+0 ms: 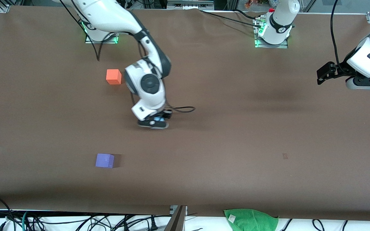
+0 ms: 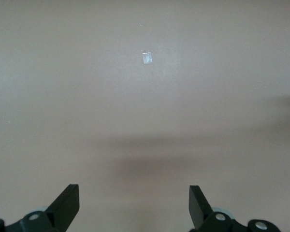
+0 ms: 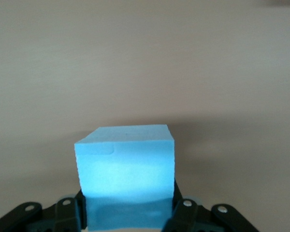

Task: Place blue block between orange and purple blocks

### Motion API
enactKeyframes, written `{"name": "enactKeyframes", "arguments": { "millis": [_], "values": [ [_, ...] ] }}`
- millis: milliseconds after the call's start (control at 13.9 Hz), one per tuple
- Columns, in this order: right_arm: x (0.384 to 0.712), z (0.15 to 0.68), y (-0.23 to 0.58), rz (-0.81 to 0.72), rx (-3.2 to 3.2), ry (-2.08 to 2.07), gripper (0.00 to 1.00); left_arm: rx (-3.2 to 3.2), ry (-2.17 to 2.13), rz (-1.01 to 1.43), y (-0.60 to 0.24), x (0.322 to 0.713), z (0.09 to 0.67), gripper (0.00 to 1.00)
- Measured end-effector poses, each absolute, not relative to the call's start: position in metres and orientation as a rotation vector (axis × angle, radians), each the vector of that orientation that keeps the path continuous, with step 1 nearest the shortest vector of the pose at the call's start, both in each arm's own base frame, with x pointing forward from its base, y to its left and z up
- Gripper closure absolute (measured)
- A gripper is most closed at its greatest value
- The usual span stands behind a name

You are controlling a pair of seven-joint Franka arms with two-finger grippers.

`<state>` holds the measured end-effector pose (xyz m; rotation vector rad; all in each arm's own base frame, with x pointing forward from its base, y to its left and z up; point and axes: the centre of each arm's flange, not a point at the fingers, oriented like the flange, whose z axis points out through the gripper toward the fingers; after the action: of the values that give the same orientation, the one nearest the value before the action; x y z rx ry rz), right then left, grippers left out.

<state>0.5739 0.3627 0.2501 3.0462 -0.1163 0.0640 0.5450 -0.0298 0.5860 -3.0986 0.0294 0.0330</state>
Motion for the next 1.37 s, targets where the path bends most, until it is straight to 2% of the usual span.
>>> {"name": "enactKeyframes", "arguments": {
  "millis": [216, 433, 722, 1371],
  "values": [
    [0.582, 0.268, 0.246, -0.031, 3.055, -0.150, 0.40, -3.098, 0.030, 0.040, -0.030, 0.545, 0.586, 0.00],
    [0.554, 0.266, 0.155, -0.064, 3.088, -0.215, 0.40, -3.098, 0.030, 0.042, -0.030, 0.544, 0.586, 0.00],
    [0.529, 0.255, 0.147, -0.055, 3.110, -0.239, 0.40, -3.098, 0.030, 0.057, -0.030, 0.543, 0.585, 0.00],
    [0.533, 0.208, 0.143, 0.046, 3.112, -0.218, 0.40, -3.097, 0.043, 0.060, -0.035, 0.543, 0.585, 0.00]
  ]
}}
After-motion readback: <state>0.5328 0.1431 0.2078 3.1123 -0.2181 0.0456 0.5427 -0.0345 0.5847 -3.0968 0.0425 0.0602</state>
